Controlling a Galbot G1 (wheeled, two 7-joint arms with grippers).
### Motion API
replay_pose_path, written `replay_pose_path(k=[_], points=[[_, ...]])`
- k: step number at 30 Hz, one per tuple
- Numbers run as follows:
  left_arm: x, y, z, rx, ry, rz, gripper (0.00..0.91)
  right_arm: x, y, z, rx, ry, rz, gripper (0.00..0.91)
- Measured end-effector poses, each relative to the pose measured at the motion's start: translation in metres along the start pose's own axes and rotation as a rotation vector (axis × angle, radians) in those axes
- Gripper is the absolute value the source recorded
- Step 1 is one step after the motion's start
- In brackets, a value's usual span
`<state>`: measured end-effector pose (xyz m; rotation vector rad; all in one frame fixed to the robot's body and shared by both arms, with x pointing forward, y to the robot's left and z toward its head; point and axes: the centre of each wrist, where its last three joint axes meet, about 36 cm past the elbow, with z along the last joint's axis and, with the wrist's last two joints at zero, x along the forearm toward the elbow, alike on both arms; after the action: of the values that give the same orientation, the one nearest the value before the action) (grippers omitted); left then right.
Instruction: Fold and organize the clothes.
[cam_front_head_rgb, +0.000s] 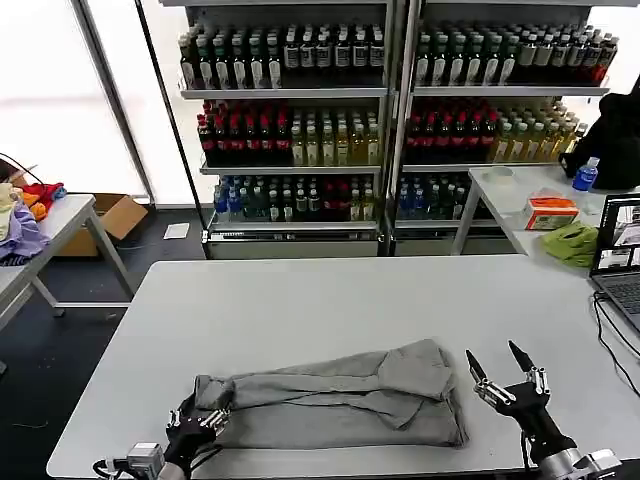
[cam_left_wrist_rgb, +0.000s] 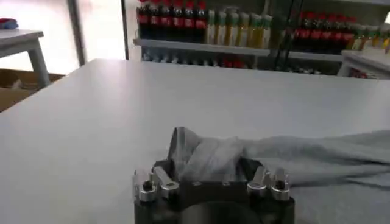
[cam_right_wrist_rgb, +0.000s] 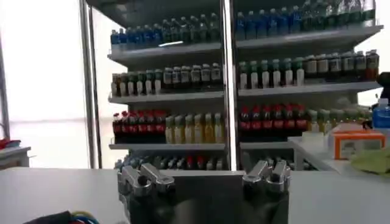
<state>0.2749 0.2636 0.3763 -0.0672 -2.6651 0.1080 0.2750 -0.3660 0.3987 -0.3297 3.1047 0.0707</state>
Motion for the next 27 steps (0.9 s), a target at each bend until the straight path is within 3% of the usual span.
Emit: replay_pose_path(k=[13,27], points=[[0.0,-0.008,0.009,0.03,-0.01,-0.008,0.02,-0.002,0.002,-0.004,-0.017,-0.019,0.003,0.907],[-0.001,0.011,-0.006,0.013,-0.064,-0.061,0.03,-0.011,-0.001,-0.011,-0.034,-0.035,-0.003,0.907]])
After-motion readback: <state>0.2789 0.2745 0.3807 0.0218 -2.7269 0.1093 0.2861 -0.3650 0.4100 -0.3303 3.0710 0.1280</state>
